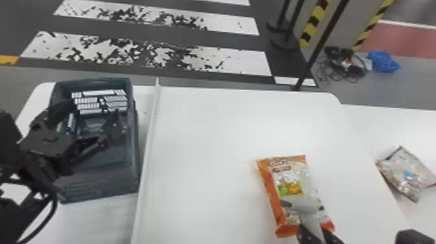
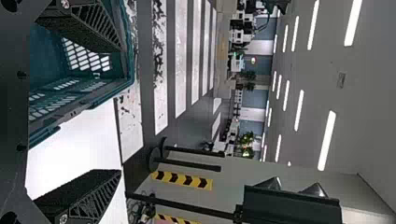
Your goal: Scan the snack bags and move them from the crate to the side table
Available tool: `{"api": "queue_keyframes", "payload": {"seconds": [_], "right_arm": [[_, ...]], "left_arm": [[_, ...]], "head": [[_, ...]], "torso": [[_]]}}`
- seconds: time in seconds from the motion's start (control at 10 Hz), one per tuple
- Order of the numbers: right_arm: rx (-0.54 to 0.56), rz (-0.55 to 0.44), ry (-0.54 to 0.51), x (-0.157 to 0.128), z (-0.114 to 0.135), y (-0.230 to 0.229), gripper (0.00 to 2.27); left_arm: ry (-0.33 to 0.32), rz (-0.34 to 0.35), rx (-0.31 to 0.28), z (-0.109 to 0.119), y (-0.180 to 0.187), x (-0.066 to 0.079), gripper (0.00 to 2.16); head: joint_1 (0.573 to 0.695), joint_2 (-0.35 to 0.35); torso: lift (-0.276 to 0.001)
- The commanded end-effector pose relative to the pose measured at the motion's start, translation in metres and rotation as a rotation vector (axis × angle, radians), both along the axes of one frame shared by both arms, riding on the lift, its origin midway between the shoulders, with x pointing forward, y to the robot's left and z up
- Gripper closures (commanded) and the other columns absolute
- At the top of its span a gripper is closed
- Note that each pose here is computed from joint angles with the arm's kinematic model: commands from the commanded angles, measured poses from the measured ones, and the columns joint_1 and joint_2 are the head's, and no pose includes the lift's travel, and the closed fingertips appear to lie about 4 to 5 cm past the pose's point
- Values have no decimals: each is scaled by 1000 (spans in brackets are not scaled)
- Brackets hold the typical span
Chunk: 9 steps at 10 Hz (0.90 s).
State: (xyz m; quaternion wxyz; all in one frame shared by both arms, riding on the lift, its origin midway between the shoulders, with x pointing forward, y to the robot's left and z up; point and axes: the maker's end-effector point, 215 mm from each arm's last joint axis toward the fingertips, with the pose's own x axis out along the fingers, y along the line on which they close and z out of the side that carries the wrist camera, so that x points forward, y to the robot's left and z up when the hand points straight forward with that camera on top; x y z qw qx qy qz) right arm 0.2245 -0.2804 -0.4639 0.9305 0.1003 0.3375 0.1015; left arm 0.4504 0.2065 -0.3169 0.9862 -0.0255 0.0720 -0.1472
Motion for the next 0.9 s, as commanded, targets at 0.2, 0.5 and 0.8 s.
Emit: {"api": "queue_keyframes", "payload": {"seconds": [0.2,0.5,0.8], "right_arm": [[-42,25,7,-7,-19,8,2240],[-54,33,-4,-4,-22,12,2240],[-9,-15,-67,12,16,-8,2240]], "left_arm": [[-11,7,-16,5,8,-1,70],[-14,1,-22,6,7,-2,70],[-18,-5,-22,9,2,-4,70]], "head": [[695,-120],[695,-100],[695,-106]], "torso": [[-87],[-87],[-87]]}}
